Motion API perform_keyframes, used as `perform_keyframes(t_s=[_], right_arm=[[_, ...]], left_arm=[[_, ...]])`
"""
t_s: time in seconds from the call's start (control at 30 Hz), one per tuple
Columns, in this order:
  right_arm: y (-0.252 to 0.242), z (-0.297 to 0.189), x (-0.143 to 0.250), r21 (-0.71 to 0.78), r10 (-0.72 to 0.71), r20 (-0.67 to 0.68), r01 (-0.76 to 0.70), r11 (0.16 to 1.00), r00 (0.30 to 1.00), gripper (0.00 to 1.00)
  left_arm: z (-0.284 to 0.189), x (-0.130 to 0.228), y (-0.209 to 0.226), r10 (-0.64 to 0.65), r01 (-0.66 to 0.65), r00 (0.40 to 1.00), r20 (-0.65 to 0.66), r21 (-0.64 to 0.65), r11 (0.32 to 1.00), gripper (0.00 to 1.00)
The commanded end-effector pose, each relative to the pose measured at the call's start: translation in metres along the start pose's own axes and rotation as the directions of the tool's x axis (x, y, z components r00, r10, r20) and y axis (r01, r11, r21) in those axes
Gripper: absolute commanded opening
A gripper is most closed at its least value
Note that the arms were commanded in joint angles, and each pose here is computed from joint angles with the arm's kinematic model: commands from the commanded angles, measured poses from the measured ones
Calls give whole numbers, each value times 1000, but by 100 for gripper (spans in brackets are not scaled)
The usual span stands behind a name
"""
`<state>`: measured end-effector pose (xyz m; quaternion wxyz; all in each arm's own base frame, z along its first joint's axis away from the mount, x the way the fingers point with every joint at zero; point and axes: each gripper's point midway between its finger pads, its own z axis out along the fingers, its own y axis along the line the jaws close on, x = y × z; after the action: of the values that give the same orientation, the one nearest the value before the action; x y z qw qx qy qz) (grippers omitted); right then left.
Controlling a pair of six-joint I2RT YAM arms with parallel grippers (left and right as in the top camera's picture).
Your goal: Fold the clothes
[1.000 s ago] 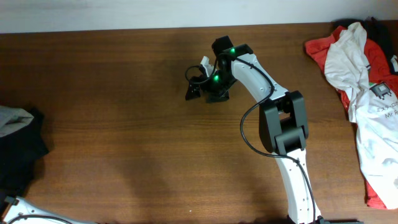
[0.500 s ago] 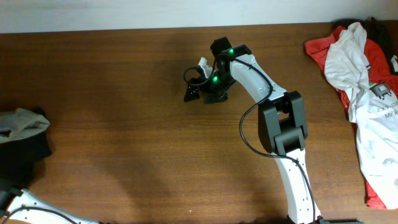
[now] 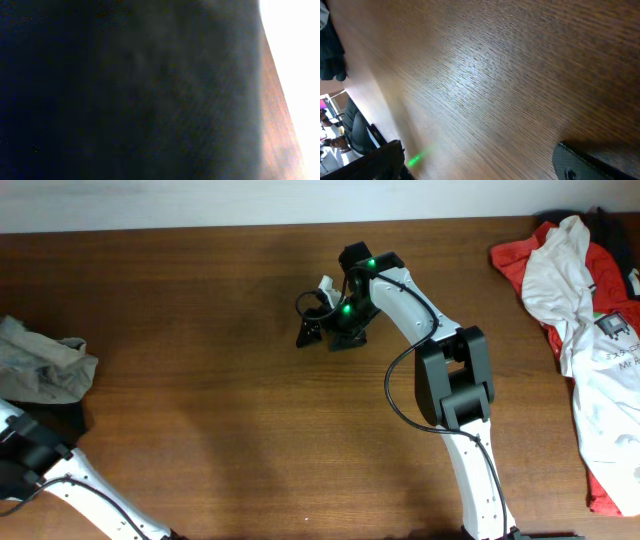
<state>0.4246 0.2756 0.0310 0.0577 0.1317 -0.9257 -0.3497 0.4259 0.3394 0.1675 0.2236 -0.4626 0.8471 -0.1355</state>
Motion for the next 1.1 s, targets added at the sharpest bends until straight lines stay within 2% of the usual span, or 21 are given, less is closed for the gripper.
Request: perform_keyframes(t_s=[0.0,0.07,0.17,0.23,0.27,0.3,0.33,0.5,0.6,0.77,0.97,1.03,1.07], right_arm=[[-5,15,8,3,-2,-39,2,1000,999,99],[-6,15,10,4,2,-46,-1,1000,999,99],[-6,14,14,6,16,-62,-15,1000,998,99],[-6,14,16,6,22,-68,-21,1000,997,99],[-6,14,16,7,24,-71,-23,1000,997,99],[-6,14,17,7,27,-75,-27,1000,997,99],[-6,14,19,8,31,-79,-31,999,996,99],[-6,14,22,10,41,-90,-40,999,995,99],[-6,14,22,10,41,-90,-40,999,995,99],[-13,14,21,48,37,-87,-32,998,996,99],[-15,14,21,63,35,-85,-30,998,996,99],[-20,13,23,90,35,-93,-27,996,995,99],[-21,13,25,93,31,-102,-21,995,994,99]], left_arm=[[-35,-10,12,-52,51,997,51,25,998,1],[-43,-7,32,-111,111,993,34,11,994,0],[-59,-15,51,-191,187,981,37,98,978,0],[-67,-20,68,-223,217,973,55,95,972,0],[-70,-21,75,-223,217,973,62,92,972,5],[-71,-22,78,-174,168,982,71,80,983,1],[-70,-22,88,-119,118,989,86,19,993,1],[-72,-24,108,-122,132,986,111,-95,987,1],[-73,-25,129,-121,146,984,129,-211,967,1],[-42,2,171,-188,174,982,4,-407,897,1],[13,49,162,-217,85,956,-198,-521,849,0],[26,71,171,-291,110,923,-251,-553,826,0],[25,70,171,-289,109,924,-250,-553,826,1]])
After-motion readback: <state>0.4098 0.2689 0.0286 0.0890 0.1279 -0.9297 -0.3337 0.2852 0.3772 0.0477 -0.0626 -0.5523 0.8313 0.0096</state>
